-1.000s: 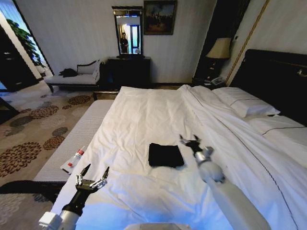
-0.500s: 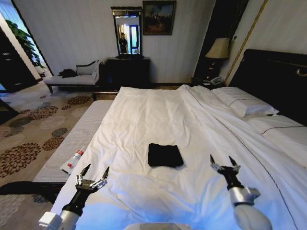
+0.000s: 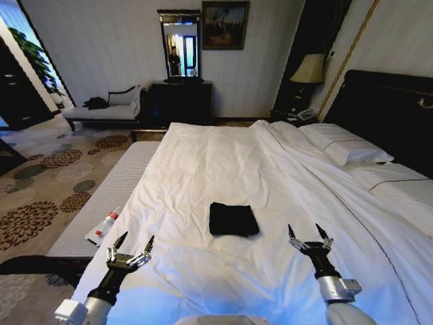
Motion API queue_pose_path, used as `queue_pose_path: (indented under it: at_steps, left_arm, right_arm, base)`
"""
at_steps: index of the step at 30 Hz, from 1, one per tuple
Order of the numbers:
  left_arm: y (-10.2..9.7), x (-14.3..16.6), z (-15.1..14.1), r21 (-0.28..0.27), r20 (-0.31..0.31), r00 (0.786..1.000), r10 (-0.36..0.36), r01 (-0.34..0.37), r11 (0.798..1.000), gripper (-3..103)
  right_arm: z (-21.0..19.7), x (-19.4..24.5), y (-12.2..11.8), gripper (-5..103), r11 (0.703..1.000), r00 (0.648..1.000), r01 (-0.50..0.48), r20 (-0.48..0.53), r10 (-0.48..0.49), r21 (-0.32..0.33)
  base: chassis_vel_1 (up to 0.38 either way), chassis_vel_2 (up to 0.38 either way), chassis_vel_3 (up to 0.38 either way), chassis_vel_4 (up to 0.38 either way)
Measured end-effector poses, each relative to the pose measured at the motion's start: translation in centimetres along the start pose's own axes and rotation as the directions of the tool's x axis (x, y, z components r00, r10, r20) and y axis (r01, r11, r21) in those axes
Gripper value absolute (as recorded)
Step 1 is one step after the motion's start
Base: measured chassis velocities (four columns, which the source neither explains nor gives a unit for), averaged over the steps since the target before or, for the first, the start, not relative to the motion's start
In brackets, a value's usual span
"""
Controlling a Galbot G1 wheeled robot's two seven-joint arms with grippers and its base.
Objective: Fold the clothes on the bed.
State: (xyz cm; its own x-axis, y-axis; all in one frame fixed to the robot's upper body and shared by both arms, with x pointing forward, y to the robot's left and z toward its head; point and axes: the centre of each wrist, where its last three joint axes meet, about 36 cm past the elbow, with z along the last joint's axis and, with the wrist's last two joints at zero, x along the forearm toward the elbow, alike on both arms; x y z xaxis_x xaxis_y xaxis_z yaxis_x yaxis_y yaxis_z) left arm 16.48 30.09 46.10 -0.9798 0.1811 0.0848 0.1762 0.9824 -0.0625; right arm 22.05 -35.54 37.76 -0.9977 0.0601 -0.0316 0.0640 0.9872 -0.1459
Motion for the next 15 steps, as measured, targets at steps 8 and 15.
queue_pose_path:
  at_steps: [8, 15]
  left_arm:
    - [0.0, 0.0, 0.0, 0.0, 0.0, 1.0, 0.0, 0.0, 1.0, 100]
    - [0.0, 0.0, 0.0, 0.0, 0.0, 1.0, 0.0, 0.0, 1.0, 100]
  right_arm:
    - [0.0, -0.09, 0.02, 100, 1.0, 1.0, -0.001, 0.001, 0.001, -0.002]
    - [0.02, -0.13, 0.04, 100, 1.0, 1.0, -0.002, -0.001, 0.002, -0.004]
  base:
    - [0.0, 0.0, 0.0, 0.0]
    - [0.0, 0.0, 0.0, 0.0]
